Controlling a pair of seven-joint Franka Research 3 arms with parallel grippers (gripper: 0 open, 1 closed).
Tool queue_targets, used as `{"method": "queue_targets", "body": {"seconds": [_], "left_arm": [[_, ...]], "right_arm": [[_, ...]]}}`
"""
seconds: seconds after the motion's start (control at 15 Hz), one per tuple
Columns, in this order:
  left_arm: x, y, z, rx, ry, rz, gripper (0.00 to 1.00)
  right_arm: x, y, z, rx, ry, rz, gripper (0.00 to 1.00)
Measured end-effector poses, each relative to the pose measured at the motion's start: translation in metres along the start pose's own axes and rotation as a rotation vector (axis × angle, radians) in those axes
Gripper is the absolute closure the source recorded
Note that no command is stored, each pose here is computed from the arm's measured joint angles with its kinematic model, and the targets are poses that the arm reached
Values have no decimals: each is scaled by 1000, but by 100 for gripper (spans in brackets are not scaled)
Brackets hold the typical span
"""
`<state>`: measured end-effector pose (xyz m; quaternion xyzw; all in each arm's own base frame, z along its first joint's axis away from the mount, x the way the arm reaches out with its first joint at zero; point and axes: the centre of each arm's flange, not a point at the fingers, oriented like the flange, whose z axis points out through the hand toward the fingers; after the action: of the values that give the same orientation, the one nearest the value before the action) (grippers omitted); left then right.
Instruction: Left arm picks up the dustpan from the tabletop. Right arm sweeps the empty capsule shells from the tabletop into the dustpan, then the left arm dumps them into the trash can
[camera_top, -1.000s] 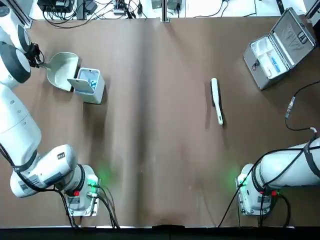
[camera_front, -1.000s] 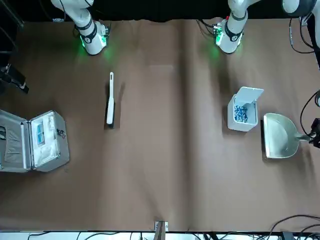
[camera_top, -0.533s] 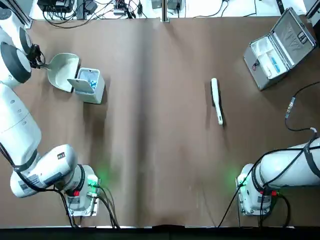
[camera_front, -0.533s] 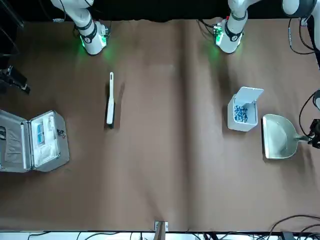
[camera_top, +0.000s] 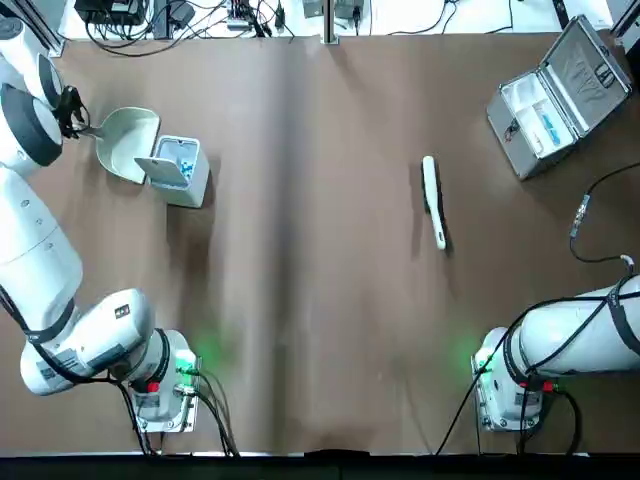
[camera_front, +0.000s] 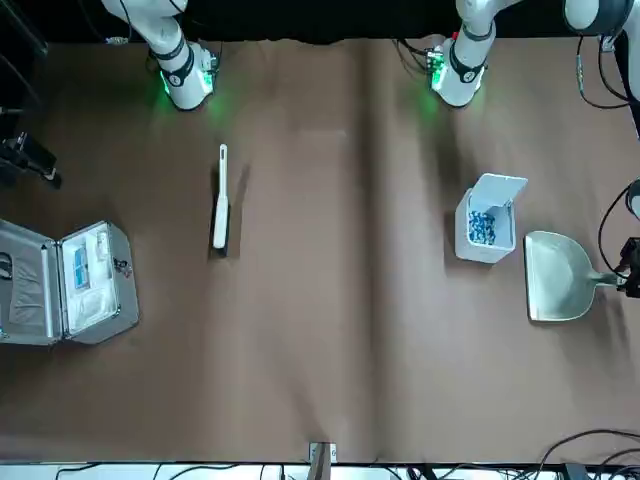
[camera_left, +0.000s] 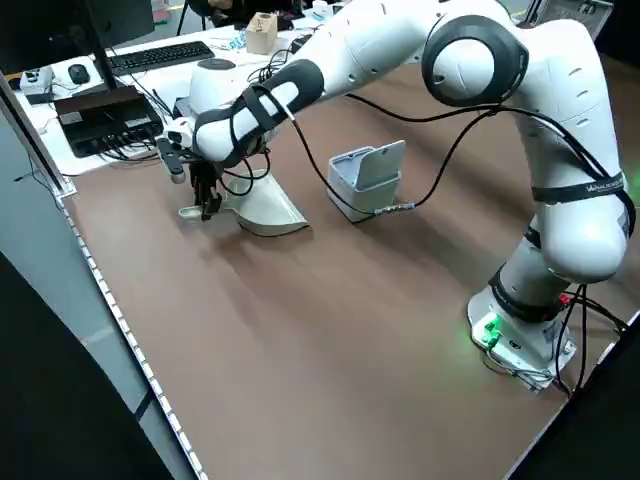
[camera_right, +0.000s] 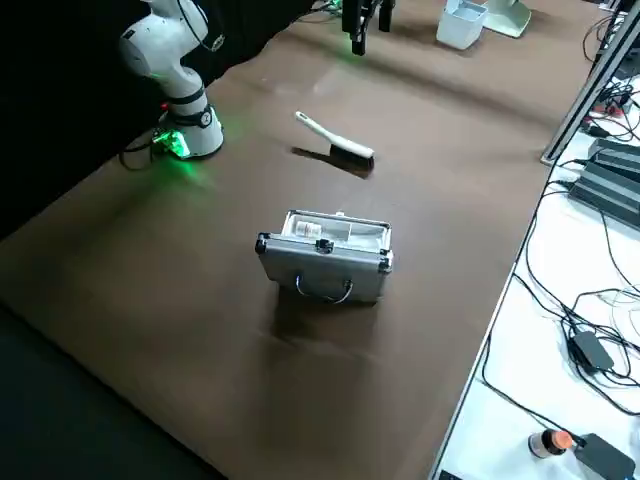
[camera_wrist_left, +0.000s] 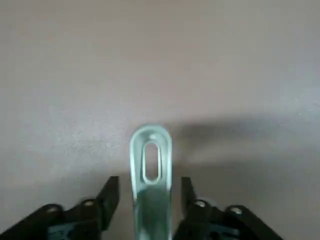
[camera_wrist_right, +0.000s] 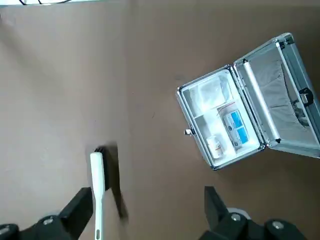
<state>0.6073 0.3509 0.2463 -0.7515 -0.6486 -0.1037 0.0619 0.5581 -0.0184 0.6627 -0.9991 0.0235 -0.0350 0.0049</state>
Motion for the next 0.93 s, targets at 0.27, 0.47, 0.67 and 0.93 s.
{"method": "queue_targets", "body": {"seconds": [0.27,0.47,0.67,0.93], "left_arm": [[2,2,-5,-13,9,-4,23],[2,13,-33,-44,24,3,0],[-19,33,-88,-37,4,43,0],[-61,54,-171,-23,-18,165,0]], "right_arm": [[0,0,1,0,-2,0,1],[0,-1,2,0,-4,-1,1],[0,-1,2,0,-5,-2,1],[0,-2,2,0,-5,-3,1]]}}
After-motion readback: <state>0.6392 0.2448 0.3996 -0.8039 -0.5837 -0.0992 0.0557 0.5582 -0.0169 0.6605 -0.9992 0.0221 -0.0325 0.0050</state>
